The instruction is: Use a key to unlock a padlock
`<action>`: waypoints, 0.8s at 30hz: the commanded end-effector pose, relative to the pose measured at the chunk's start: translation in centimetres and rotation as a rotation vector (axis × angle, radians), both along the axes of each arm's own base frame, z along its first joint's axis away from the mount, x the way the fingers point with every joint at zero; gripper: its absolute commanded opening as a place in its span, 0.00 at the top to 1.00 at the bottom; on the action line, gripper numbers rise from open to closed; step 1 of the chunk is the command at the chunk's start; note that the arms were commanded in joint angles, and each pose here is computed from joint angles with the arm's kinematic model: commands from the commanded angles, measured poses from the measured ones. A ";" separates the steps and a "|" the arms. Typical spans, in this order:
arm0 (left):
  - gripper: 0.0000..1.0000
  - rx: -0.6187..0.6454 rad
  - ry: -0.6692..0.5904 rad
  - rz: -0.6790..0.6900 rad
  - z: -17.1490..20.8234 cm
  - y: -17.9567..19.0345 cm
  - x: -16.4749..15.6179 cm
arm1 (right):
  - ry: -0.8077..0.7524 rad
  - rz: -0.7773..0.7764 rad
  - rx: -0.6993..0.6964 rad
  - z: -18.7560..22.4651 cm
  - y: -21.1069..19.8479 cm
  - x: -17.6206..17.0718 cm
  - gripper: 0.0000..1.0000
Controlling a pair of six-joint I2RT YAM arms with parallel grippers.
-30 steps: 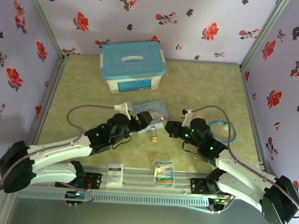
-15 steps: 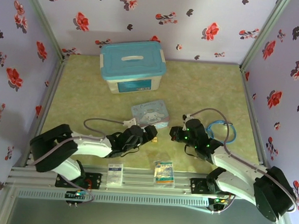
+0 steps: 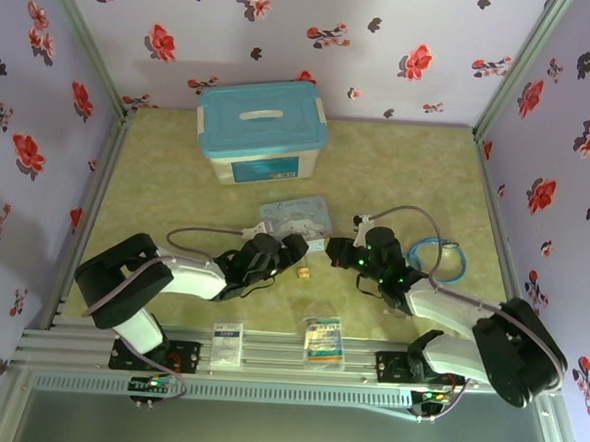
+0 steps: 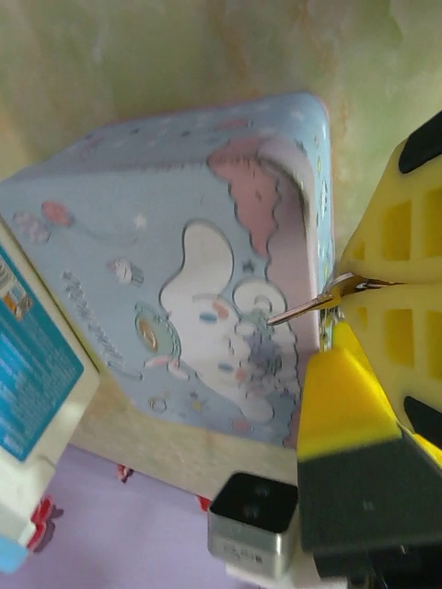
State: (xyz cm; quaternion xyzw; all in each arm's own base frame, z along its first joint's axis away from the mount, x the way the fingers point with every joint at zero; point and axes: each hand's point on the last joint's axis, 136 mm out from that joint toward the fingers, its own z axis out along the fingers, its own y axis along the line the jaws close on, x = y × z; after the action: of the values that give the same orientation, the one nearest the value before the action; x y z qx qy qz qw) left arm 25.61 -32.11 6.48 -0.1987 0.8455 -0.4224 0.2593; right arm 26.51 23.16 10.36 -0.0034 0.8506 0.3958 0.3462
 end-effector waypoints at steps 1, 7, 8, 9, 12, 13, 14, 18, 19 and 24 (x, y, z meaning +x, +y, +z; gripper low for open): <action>0.24 0.015 -0.037 -0.014 0.3 -0.2 0.7 | -0.069 -0.045 0.117 2.4 0.5 1.7 1.00; 0.24 0.015 -0.030 -0.019 0.0 -0.4 1.1 | -0.105 -0.021 0.118 2.1 1.1 2.2 1.00; 0.24 0.011 -0.034 -0.015 0.0 -0.3 1.2 | -0.108 -0.023 0.115 2.1 1.1 2.3 1.00; 0.24 0.003 -0.039 -0.010 0.0 -0.1 1.4 | -0.099 -0.022 0.111 1.8 1.3 2.5 1.00; 0.25 -0.018 -0.042 -0.015 0.1 0.2 2.3 | -0.074 -0.005 0.117 0.9 2.1 3.0 1.00; 0.26 -0.019 -0.045 -0.018 0.1 0.3 2.5 | -0.073 -0.007 0.124 0.7 2.3 3.3 1.00; 0.26 -0.021 -0.053 -0.023 0.4 0.2 2.6 | -0.076 -0.008 0.128 0.6 2.4 3.6 1.00; 0.27 -0.007 -0.073 -0.041 1.1 0.1 3.2 | -0.085 -0.008 0.137 0.6 3.0 4.8 1.00; 0.27 -0.005 -0.075 -0.038 1.2 0.2 3.3 | -0.091 -0.007 0.144 0.8 3.1 5.0 1.00; 0.36 0.049 -0.110 -0.038 1.7 0.9 4.1 | -0.097 -0.010 0.153 1.2 3.4 5.4 1.00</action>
State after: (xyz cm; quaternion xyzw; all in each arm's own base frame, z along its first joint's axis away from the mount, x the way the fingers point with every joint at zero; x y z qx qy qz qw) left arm 28.58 -31.09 6.54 -0.1797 0.8453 -0.4223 0.2737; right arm 30.98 25.99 9.93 0.0100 0.8172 0.4395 0.3728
